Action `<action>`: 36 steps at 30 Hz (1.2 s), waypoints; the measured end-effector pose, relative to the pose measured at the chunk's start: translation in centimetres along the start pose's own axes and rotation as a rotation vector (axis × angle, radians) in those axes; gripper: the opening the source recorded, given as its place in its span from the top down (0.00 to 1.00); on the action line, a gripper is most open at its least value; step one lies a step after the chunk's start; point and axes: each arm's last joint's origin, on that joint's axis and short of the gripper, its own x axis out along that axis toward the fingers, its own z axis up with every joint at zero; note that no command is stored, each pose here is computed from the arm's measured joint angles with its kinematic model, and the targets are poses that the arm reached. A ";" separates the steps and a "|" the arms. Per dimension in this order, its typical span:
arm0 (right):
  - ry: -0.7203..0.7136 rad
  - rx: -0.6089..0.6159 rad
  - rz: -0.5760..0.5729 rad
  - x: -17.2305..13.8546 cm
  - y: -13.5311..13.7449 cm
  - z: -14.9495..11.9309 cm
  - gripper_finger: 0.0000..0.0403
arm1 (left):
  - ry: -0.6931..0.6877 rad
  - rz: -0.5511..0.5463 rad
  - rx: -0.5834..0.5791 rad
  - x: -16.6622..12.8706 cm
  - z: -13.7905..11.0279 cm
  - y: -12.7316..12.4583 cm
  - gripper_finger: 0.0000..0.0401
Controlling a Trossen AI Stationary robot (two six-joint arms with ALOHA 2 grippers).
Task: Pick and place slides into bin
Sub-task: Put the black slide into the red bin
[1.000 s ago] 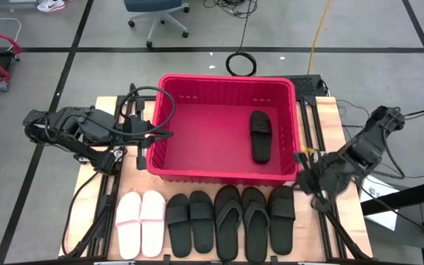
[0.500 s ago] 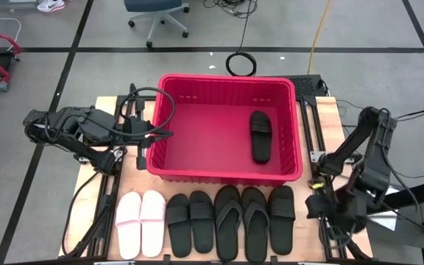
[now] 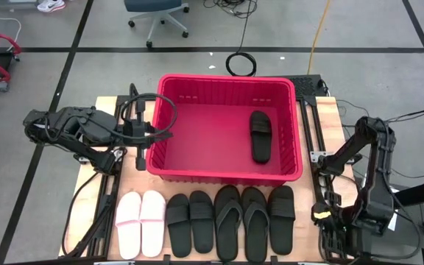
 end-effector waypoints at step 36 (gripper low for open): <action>-0.065 -0.221 -0.226 9.3 0.6 2.0 0.67 | 0.001 -0.002 -0.035 0.0 0.0 0.0 0.98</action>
